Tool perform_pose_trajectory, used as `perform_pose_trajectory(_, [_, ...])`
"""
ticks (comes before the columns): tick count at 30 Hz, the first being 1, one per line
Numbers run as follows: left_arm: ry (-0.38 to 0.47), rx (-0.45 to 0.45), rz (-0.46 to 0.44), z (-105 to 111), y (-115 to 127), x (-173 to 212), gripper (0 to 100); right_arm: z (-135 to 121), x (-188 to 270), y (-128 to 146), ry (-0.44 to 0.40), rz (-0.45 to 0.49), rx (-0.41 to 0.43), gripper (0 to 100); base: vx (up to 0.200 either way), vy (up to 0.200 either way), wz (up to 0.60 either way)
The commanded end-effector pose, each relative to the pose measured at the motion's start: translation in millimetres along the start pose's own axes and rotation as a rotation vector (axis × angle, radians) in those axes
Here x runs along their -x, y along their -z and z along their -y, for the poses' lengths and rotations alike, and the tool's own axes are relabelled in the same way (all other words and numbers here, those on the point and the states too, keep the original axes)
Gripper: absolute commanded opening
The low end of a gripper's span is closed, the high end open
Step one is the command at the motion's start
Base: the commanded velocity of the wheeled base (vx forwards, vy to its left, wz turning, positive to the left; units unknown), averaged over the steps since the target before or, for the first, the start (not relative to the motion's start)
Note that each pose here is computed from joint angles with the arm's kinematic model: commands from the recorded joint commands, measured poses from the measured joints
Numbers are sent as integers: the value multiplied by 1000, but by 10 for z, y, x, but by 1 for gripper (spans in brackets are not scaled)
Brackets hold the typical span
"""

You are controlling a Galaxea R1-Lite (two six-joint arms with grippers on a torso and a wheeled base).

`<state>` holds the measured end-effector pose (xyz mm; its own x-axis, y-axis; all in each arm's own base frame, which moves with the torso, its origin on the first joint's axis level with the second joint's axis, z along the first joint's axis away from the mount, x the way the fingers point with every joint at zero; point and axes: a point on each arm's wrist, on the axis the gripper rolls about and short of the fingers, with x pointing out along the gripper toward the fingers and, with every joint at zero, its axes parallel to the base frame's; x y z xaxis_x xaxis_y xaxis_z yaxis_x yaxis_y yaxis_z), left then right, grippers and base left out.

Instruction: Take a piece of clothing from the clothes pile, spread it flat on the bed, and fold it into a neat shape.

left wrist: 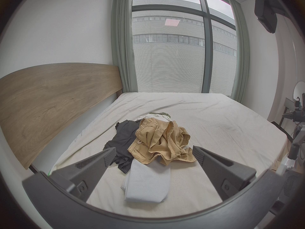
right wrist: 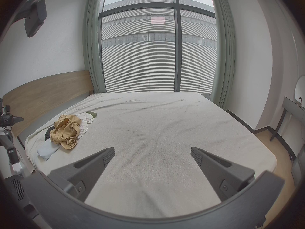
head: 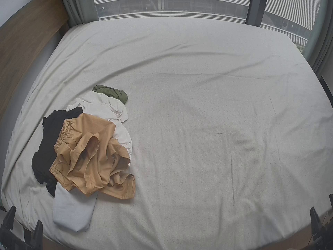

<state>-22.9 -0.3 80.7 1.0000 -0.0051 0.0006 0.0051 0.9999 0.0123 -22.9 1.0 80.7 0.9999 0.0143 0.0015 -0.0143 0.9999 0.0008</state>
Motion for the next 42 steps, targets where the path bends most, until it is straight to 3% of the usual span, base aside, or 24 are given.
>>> perform_pose_trajectory(1, [0, 2, -4, 1, 53, -2, 100, 0, -2, 52, -4, -3, 5, 100, 0, 0, 0])
perform_pose_trajectory(18, [0, 2, -2, 1, 51, -2, 100, -1, -1, 51, -12, 0, 16, 100, 0, 0, 0])
perform_pose_trajectory(19, [0, 2, -4, 1, 53, -2, 100, -3, 0, 28, -18, 19, 15, 100, 0, 0, 0])
perform_pose_trajectory(20, [0, 2, -4, 1, 53, -2, 100, -6, 23, -89, -24, 95, 14, 100, 0, 0, 0])
perform_pose_trajectory(21, [0, 2, -4, 1, 53, -2, 100, -12, 80, -370, -28, 235, 21, 100, 0, 0, 0])
perform_pose_trajectory(22, [0, 2, -4, 1, 53, -2, 100, -14, 105, -636, -25, 313, 29, 100, 0, 0, 0])
perform_pose_trajectory(23, [0, 2, -4, 1, 53, -2, 100, -12, 56, -827, -28, 316, 32, 100, 0, 0, 0])
perform_pose_trajectory(25, [0, 0, -4, 1, 53, -2, 100, -7, -84, -1016, -45, 264, 27, 100, 0, 0, 0])
perform_pose_trajectory(31, [0, 0, -4, 1, 53, -2, 100, -9, -332, -914, -119, 103, 1, 100, 0, 0, 0])
perform_pose_trajectory(42, [0, -1, -4, 1, 53, -2, 100, -95, -676, -1196, -296, -10, -97, 100, 0, 0, 0])
